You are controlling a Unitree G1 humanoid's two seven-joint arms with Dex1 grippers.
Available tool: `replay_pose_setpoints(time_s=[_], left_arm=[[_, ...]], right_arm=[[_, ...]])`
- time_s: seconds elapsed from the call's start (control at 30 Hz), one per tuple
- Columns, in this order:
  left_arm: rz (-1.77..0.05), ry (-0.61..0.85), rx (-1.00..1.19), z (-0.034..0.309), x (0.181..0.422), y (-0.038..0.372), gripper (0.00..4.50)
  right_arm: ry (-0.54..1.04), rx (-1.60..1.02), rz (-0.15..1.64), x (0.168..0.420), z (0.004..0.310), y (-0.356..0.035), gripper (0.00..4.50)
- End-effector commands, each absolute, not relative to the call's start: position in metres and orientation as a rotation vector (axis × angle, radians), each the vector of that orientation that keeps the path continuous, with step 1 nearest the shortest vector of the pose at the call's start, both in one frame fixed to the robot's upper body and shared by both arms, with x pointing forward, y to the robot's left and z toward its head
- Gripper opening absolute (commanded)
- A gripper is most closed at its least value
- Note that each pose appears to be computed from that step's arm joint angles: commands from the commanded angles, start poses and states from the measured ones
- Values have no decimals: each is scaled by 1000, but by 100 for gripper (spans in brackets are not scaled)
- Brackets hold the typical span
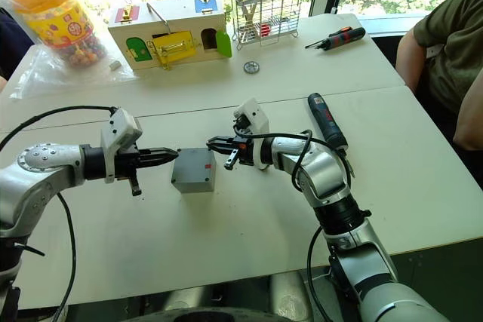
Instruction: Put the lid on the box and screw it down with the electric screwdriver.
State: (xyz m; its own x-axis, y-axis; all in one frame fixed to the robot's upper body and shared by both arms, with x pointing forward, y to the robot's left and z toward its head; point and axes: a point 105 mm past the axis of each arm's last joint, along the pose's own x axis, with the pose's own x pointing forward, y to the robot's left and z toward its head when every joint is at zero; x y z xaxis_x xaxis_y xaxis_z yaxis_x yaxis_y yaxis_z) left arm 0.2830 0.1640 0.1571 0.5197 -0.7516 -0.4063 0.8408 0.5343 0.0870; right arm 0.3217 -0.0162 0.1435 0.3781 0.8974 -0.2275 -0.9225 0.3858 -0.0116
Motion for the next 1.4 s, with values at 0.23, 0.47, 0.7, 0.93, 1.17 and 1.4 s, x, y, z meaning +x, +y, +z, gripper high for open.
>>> replay_pose_setpoints(time_s=[0.23,0.47,0.7,0.93,1.17,1.4], left_arm=[[-970,307,307,164,284,163,0],[-967,306,307,163,285,162,0],[-969,303,305,163,286,160,0],[-967,289,295,162,288,159,0],[-972,278,285,160,290,155,0],[-977,277,291,160,291,156,0]], right_arm=[[163,-157,1193,320,149,-10,7],[169,-157,1197,320,147,-6,7],[186,-183,1197,322,142,-9,63],[190,-202,1190,324,144,-15,386],[180,-170,1201,321,150,-16,447],[228,-45,1238,310,150,-13,447]])
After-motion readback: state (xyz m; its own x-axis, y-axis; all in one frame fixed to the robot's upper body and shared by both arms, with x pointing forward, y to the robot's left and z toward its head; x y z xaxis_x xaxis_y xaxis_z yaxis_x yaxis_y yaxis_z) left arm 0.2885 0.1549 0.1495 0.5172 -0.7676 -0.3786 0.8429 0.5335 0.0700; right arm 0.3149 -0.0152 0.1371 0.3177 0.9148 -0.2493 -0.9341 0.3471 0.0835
